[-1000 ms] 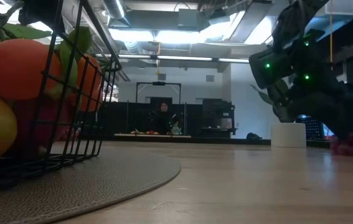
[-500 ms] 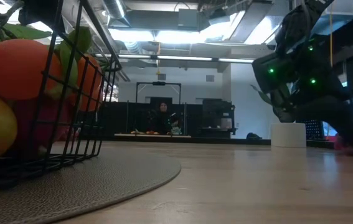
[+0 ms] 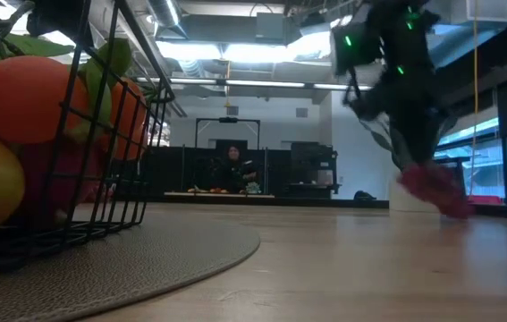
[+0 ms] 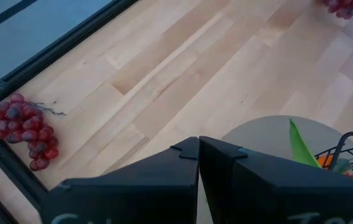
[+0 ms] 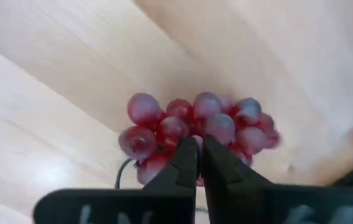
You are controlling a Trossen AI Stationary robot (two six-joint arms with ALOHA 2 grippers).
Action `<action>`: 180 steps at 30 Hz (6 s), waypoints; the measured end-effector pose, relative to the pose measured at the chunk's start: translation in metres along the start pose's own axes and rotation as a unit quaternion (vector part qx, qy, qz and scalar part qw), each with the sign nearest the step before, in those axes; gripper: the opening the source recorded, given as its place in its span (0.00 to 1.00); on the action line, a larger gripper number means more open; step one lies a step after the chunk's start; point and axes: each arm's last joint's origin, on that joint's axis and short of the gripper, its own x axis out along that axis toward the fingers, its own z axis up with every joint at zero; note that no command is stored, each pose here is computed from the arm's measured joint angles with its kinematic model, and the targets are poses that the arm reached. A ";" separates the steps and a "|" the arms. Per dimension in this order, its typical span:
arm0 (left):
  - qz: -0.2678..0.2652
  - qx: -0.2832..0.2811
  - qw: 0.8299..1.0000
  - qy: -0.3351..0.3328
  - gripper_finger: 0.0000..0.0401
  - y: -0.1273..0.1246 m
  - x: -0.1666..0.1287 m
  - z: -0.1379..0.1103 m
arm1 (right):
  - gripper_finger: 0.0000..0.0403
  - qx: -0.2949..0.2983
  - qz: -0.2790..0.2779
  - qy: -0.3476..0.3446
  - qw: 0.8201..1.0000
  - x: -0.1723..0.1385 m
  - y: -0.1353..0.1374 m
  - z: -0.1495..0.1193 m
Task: Build produce basket
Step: Put the right violet grapes into the black wire basket, then put the violet grapes into the black wire basket
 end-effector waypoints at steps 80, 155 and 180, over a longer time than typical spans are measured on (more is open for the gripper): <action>0.005 0.022 1.000 -0.004 0.00 0.001 -0.001 0.000 | 0.00 -0.485 0.515 -0.575 0.411 -0.012 0.329 0.137; 0.328 -0.333 0.875 0.129 0.23 0.074 0.088 0.032 | 0.02 -0.370 0.059 -0.519 0.768 -0.258 0.050 0.114; 0.396 -0.346 0.814 0.246 0.23 0.168 0.206 0.031 | 0.02 -0.338 0.015 -0.478 0.811 -0.253 -0.003 0.133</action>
